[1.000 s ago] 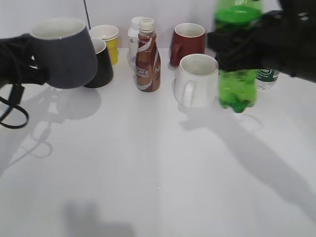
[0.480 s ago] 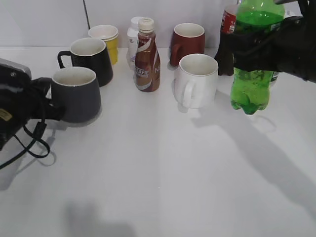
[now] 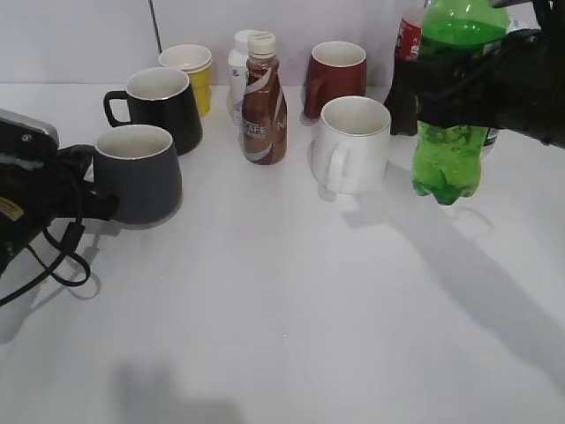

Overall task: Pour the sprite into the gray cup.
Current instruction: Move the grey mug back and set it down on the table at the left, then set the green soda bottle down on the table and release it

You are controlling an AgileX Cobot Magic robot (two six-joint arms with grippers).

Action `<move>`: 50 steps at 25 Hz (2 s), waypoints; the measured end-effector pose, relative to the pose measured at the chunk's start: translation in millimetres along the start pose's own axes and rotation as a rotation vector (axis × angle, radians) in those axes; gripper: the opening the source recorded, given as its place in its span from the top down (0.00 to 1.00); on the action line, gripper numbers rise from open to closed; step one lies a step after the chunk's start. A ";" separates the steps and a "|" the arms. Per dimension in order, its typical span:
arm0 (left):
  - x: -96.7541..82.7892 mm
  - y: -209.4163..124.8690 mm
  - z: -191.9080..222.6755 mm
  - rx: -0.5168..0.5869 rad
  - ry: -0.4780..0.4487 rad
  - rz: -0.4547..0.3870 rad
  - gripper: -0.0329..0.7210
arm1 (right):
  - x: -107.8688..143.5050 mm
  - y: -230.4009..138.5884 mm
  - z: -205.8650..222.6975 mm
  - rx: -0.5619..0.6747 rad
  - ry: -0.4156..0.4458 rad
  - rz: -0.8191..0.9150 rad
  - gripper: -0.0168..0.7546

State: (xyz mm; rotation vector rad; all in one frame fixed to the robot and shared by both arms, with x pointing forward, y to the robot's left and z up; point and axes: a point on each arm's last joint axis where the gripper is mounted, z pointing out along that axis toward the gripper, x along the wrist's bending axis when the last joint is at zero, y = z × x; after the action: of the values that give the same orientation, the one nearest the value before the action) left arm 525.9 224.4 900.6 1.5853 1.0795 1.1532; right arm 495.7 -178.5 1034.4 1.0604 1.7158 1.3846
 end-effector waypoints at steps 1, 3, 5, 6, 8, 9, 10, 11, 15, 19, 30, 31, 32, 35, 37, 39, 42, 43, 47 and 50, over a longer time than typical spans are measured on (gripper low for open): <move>0.2 -0.3 -1.9 0.004 -0.001 0.000 0.87 | 0.0 0.0 0.0 0.000 0.000 0.000 0.43; 0.8 -1.3 -8.3 0.016 -0.005 0.002 0.87 | 0.0 0.0 0.0 0.000 0.000 0.000 0.43; 1.3 -1.9 -13.8 0.028 -0.010 0.003 0.86 | 0.0 0.0 0.0 0.000 0.000 0.001 0.43; 1.6 -1.7 -15.9 0.034 -0.011 0.003 0.85 | 0.0 0.0 0.0 0.000 0.000 0.001 0.43; 2.0 -0.4 -17.7 0.040 -0.014 0.002 0.82 | 0.0 0.0 0.0 0.000 0.000 0.002 0.43; 2.2 0.6 -18.1 0.042 -0.015 0.001 0.81 | 0.0 0.0 0.0 0.000 0.000 0.003 0.43; 2.5 1.5 -18.6 0.045 -0.015 0.000 0.79 | 0.0 0.0 0.0 0.000 0.000 0.005 0.43; 2.6 2.1 -18.8 0.046 -0.016 -0.001 0.76 | 0.0 0.0 0.0 0.000 0.000 0.008 0.43; 2.7 1.8 -19.5 0.065 -0.019 -0.005 0.61 | 0.0 0.0 0.0 0.000 0.000 0.018 0.43; 2.8 0.7 -19.7 0.080 -0.018 -0.009 0.50 | 0.0 0.1 0.0 -0.001 0.000 0.022 0.43; 12.4 4.9 -59.8 0.119 0.008 -0.038 0.44 | -8.7 -5.8 1.8 -0.036 -0.048 0.082 0.43; 13.4 7.2 -64.2 0.116 0.008 -0.042 0.44 | -11.1 -10.2 2.3 -0.051 -0.060 0.090 0.43; 14.5 10.1 -68.1 0.111 0.007 -0.046 0.44 | -13.4 -15.6 3.5 -0.063 -0.074 0.104 0.43; 17.3 20.4 -76.9 0.082 0.007 -0.057 0.44 | -15.0 -38.3 6.5 -0.045 -0.092 0.117 0.43; 19.3 28.2 -81.4 0.051 0.011 -0.064 0.44 | -14.9 -54.9 7.7 -0.012 -0.093 0.111 0.43; 21.3 35.9 -86.1 0.023 0.012 -0.072 0.44 | -14.9 -66.9 7.0 -0.020 -0.094 0.104 0.43; 23.6 45.0 -92.1 -0.009 0.013 -0.081 0.44 | -14.8 -78.3 1.4 -0.079 -0.099 0.086 0.42; 24.0 47.7 -93.7 -0.022 0.012 -0.080 0.44 | -14.7 -80.1 -1.2 -0.108 -0.101 0.070 0.38; 25.0 57.2 -100.3 -0.064 -0.001 -0.072 0.44 | -14.5 -79.2 -9.0 -0.210 -0.108 0.010 0.15; 24.7 59.9 -105.0 -0.053 -0.019 -0.067 0.44 | -14.4 -78.0 -10.0 -0.229 -0.109 -0.006 0.14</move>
State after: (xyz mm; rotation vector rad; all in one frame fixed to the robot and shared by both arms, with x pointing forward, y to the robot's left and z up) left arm 437.7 249.7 983.1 1.5048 1.0731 1.1108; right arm 479.5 -203.6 960.2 0.9825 1.4429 1.4524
